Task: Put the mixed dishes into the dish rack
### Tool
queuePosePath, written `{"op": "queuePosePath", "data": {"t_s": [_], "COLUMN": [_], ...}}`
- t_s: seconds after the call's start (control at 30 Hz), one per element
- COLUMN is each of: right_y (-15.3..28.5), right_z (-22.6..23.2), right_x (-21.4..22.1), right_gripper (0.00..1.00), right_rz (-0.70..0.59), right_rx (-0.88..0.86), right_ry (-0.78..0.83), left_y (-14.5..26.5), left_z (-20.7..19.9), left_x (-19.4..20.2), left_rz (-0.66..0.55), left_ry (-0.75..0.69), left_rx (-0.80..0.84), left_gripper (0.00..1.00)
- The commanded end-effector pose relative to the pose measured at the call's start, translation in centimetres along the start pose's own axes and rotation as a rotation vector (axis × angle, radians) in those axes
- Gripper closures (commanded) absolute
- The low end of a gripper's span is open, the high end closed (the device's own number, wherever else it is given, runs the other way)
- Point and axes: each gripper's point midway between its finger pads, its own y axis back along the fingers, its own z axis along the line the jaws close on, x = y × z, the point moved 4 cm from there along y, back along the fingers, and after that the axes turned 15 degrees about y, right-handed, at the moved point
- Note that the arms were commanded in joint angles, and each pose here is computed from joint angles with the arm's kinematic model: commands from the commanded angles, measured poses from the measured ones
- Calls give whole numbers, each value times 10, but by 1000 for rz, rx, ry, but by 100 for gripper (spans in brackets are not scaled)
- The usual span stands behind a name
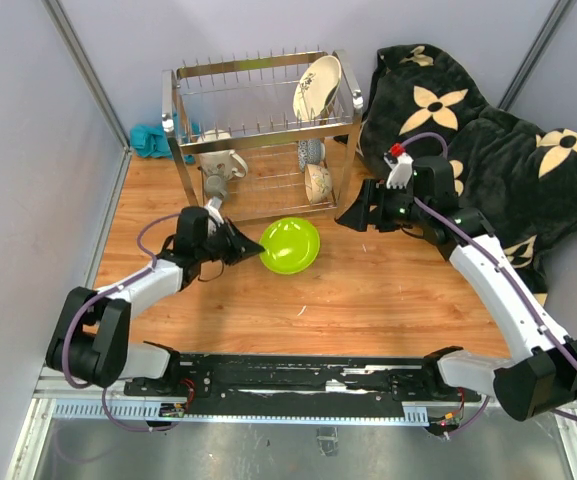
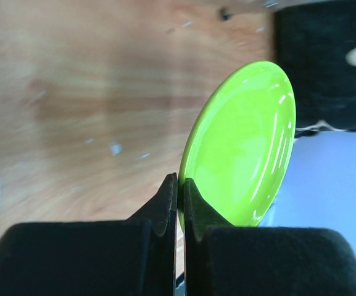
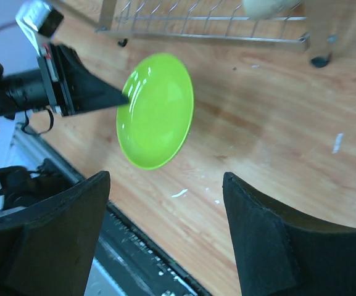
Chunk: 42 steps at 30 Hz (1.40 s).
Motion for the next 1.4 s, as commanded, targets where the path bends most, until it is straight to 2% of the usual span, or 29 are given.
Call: {"op": "queuePosePath", "data": {"t_s": [0.0, 0.27, 0.6, 0.73, 0.9, 1.13, 1.17, 1.2, 1.33, 1.37], "right_y": [-3, -12, -19, -26, -33, -34, -31, -28, -3, 6], "right_z": [13, 20, 23, 23, 25, 26, 26, 26, 22, 23], "right_x": [4, 5, -6, -10, -13, -16, -18, -20, -36, -43], "right_gripper": [26, 25, 30, 43, 81, 99, 99, 99, 99, 99], "right_rz": [36, 46, -3, -28, -19, -11, -13, -13, -22, -31], "right_rx": [-137, -217, -258, -278, -292, -286, -276, -257, -152, -123], "right_ry": [-115, -182, -210, -228, -224, -207, -192, -175, -45, -12], "left_y": [18, 37, 43, 44, 46, 44, 44, 43, 43, 44], "left_z": [-71, -129, -144, -150, -156, -156, -155, -155, -158, -160], "left_x": [-4, 0, 12, 17, 18, 15, 13, 11, 2, -1], "left_rz": [17, 22, 39, 59, 58, 43, 33, 25, -34, -50], "left_ry": [-59, -93, -98, -95, -103, -103, -107, -110, -129, -137], "left_rx": [185, 299, 330, 343, 355, 337, 323, 308, 266, 256], "left_gripper": [100, 99, 99, 99, 100, 99, 97, 90, 50, 43]}}
